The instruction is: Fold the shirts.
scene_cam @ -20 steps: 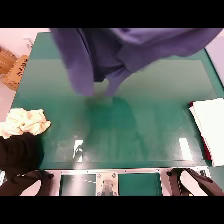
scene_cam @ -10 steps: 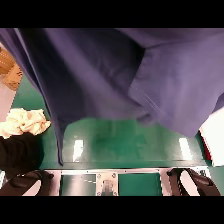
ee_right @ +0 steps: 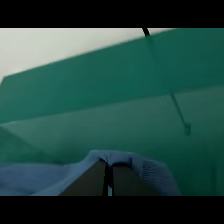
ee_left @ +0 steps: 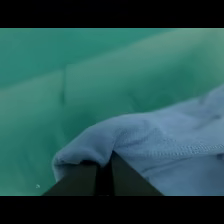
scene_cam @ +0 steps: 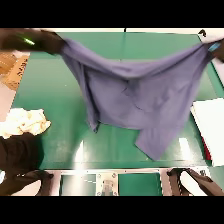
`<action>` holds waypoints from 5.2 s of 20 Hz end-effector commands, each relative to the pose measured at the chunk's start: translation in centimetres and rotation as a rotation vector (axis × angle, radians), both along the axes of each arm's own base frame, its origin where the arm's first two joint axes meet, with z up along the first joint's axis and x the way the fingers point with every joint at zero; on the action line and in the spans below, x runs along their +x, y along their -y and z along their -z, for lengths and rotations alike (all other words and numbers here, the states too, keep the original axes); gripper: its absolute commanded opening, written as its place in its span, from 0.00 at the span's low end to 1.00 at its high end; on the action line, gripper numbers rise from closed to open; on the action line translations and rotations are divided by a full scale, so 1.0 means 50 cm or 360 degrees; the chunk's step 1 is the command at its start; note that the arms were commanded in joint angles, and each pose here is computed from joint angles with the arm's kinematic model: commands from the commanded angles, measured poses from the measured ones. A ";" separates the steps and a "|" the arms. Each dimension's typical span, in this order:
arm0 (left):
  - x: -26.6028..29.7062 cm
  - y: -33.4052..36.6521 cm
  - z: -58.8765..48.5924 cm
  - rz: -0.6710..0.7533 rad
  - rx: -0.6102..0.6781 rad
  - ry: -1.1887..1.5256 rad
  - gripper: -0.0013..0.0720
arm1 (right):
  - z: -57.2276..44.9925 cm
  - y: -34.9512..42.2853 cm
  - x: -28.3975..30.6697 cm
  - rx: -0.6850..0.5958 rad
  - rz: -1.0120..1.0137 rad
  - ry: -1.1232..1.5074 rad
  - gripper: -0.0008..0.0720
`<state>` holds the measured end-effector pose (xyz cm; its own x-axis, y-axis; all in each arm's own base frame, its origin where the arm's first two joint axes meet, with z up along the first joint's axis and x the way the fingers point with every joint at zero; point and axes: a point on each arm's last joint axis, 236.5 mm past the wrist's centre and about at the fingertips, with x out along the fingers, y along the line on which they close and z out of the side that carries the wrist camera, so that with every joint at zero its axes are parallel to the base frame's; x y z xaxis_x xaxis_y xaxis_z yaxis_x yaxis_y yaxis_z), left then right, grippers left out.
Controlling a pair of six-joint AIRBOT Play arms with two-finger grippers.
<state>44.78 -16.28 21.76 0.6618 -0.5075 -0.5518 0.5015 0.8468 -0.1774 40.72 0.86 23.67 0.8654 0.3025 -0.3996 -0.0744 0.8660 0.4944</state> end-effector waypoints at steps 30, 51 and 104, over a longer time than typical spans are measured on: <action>0.025 -0.131 0.307 0.0014 0.0228 -0.1036 0.58 | 0.683 0.149 -0.209 0.0505 0.0185 -0.1414 0.44; -0.343 0.093 0.595 0.0175 0.0550 -0.1184 0.93 | 0.675 0.109 -0.154 0.0433 0.0121 -0.1338 0.04; -0.408 -0.185 -0.676 -0.0471 -0.0382 0.1099 0.06 | -0.723 -0.031 -0.373 -0.0255 0.0180 0.1619 0.04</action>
<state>24.07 -11.04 56.92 0.8473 -0.4909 0.2027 0.5117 0.8568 -0.0636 22.62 2.57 59.47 0.8342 0.2375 0.4976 -0.3520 0.9241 0.1490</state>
